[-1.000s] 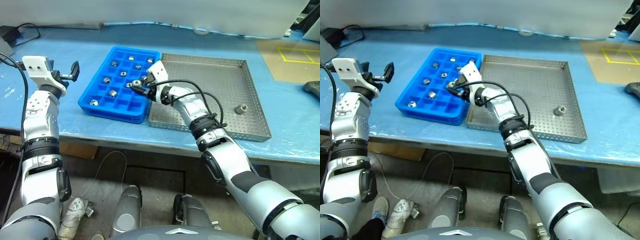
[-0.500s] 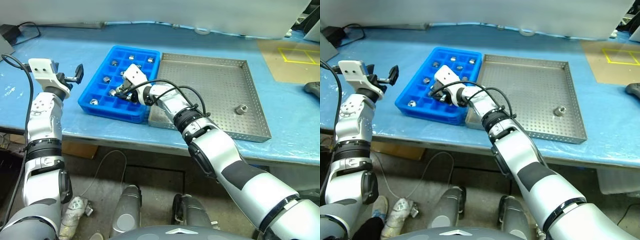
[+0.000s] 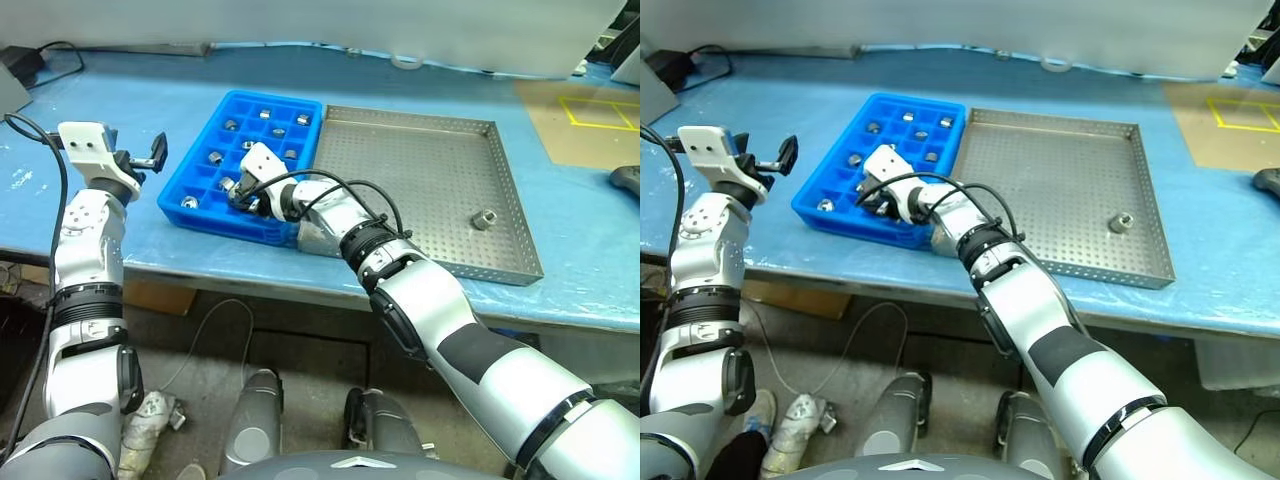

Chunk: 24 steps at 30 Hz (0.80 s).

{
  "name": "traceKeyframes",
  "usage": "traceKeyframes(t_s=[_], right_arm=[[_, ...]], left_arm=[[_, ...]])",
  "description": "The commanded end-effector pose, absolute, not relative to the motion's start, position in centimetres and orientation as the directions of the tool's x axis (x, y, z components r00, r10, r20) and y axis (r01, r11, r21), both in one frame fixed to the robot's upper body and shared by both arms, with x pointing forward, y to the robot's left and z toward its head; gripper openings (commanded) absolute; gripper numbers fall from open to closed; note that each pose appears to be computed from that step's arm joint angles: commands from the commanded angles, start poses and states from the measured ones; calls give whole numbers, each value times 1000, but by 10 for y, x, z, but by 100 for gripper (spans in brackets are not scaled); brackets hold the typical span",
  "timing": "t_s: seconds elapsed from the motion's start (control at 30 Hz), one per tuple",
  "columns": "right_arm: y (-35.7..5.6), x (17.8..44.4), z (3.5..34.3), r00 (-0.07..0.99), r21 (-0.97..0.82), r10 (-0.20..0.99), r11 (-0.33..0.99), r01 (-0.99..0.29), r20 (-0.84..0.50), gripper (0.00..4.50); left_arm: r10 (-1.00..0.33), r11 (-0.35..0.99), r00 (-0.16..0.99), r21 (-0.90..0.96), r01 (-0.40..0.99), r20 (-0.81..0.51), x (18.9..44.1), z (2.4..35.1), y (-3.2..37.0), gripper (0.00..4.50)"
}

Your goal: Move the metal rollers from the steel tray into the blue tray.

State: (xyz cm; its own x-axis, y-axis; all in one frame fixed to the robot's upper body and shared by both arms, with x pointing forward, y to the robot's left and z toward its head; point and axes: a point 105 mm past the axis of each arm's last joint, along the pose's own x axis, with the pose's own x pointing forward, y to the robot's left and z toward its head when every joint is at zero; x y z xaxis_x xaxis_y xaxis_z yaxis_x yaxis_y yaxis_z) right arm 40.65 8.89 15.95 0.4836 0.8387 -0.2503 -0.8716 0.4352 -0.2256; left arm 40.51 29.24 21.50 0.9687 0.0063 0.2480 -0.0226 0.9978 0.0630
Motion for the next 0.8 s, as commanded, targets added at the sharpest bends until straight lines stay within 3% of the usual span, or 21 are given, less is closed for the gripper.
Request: traceKeyframes(t_s=[0.03, 0.07, 0.23, 0.37, 0.43, 0.57, 0.67, 0.8], right_arm=[[86, 413, 176, 522, -246, 832, 475, -845, -188, 357], [78, 418, 178, 551, -236, 816, 509, -828, -173, 391], [24, 445, 195, 690, -179, 722, 672, -719, -61, 391], [-50, 451, 216, 805, -101, 585, 810, -577, 97, 391], [-86, 442, 217, 862, -118, 490, 871, -477, 127, 391], [-166, 415, 222, 970, -116, 181, 980, -164, 160, 391], [-212, 388, 221, 989, -115, 2, 993, 15, 150, 391], [-250, 356, 199, 988, -93, -142, 985, 147, 55, 391]], left_arm=[[-36, 997, 954, 75, 14, 298, 406, 231, 279, 450], [-56, 997, 954, 73, 36, 296, 409, 231, 273, 450], [-219, 976, 935, 76, 206, 278, 429, 229, 226, 450], [-485, 873, 829, 103, 476, 280, 438, 234, 154, 450], [-588, 807, 765, 128, 576, 263, 438, 231, 125, 450], [-735, 678, 652, 190, 710, 187, 437, 214, 73, 450], [-814, 581, 555, 212, 786, 171, 430, 212, 40, 450], [-862, 507, 482, 214, 835, 158, 424, 210, 14, 450]])
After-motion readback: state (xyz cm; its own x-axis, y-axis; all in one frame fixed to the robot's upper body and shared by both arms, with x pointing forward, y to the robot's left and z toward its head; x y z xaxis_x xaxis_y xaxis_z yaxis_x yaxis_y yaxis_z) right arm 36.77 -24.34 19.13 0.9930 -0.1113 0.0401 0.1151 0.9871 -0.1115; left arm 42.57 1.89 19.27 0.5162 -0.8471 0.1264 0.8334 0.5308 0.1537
